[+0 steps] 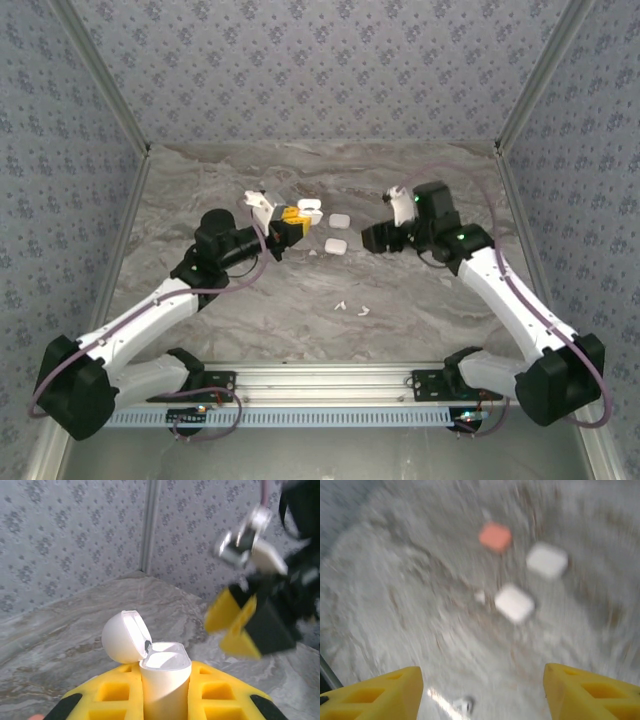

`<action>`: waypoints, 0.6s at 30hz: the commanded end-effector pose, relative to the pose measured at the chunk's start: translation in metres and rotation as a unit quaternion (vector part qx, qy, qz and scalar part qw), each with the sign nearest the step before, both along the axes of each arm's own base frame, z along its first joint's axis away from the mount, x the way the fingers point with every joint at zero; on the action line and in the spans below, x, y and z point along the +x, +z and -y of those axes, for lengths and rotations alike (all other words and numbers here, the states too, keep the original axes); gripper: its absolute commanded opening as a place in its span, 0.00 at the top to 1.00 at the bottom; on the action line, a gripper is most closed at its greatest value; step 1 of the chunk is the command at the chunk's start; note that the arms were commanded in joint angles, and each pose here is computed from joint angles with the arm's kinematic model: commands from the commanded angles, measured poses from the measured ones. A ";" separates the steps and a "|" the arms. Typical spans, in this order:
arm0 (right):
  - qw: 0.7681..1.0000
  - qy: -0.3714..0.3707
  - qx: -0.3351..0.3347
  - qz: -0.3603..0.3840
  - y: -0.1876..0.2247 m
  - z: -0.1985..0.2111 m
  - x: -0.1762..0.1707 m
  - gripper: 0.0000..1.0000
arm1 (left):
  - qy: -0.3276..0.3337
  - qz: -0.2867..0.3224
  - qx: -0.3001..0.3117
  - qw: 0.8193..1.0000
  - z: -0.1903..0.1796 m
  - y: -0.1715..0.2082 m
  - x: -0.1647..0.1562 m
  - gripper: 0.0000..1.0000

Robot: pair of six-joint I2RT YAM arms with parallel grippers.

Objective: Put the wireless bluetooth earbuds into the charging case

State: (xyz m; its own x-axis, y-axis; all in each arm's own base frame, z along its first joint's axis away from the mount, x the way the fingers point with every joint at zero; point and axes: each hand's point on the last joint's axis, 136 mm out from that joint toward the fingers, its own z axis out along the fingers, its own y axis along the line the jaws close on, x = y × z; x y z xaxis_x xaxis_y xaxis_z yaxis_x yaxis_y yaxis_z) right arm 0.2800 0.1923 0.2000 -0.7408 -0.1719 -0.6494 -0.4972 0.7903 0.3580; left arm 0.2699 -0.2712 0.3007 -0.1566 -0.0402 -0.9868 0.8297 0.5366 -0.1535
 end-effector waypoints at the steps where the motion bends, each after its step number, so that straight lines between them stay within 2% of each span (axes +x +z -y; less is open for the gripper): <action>1: 0.992 -0.067 -0.032 -0.102 -0.047 0.008 -0.025 0.36 | 0.030 0.040 -0.011 0.999 -0.009 0.017 0.002 1.00; 8: 0.982 -0.030 -0.108 -0.152 -0.104 -0.025 -0.052 0.37 | 0.036 0.041 -0.010 0.998 -0.010 0.016 0.004 1.00; 18: 0.971 0.036 -0.126 -0.201 -0.138 -0.063 -0.069 0.47 | 0.045 0.043 -0.009 0.998 -0.016 0.017 0.000 1.00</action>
State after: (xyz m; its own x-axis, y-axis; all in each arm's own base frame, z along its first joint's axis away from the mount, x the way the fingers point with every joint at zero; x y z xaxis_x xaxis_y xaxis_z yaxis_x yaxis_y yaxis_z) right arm 0.2097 0.2418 0.0584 -0.9073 -0.3452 -0.2400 -0.4082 0.8600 0.3061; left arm 0.2734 -0.2579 0.3068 -0.1127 -0.0515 -0.9923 0.7904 0.6005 -0.1209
